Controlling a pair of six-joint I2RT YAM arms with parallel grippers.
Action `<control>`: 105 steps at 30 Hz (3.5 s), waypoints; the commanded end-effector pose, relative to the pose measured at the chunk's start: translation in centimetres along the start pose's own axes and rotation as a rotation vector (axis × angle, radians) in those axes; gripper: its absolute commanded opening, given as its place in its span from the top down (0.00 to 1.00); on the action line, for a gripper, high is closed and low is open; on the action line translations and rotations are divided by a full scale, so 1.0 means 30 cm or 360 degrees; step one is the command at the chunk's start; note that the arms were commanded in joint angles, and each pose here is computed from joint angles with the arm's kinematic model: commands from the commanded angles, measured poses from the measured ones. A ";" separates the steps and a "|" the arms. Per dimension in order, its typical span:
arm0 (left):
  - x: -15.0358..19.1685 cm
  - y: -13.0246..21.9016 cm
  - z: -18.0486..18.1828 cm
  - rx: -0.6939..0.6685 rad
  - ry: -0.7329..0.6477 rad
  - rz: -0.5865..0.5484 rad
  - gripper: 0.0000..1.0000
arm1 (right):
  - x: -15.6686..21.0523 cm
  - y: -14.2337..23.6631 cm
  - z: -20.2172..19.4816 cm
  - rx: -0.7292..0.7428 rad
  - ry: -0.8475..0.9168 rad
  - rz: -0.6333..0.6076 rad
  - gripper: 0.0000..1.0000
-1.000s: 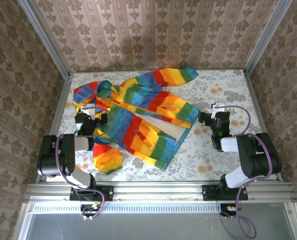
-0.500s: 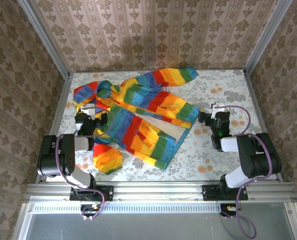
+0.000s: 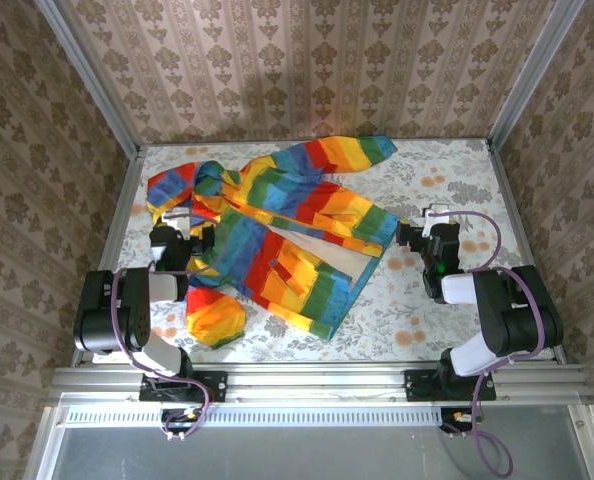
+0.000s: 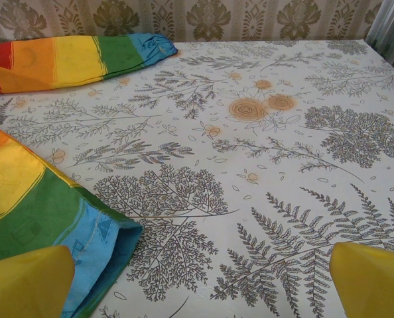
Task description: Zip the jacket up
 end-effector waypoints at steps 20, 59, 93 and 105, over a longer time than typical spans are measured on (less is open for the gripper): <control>-0.028 0.016 0.018 -0.0060 0.0012 -0.0049 0.00 | -0.071 -0.002 0.051 -0.0129 0.0042 0.0134 0.00; 0.137 0.161 -0.369 0.0181 0.0834 0.1185 0.42 | 0.231 -0.179 0.595 -0.0296 0.0289 0.1648 0.64; -0.370 -0.392 -0.398 0.0516 0.0298 0.1129 0.51 | 0.149 0.273 0.702 -0.0596 -0.0033 0.1550 0.76; -0.331 -0.069 -0.494 0.0707 0.0234 0.1050 0.52 | 0.212 0.183 0.563 -0.0452 -0.0111 0.1686 0.78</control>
Point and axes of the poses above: each hand's point on the last joint's axis, 136 mm out from that joint toward the fingers, its own y axis back along the fingers, its own z axis along the line the jaws close on, x = y × z, the point moved 6 cm from there along y, back along the fingers, and after that the axes turned 11 degrees about -y, right-handed, at the moved point
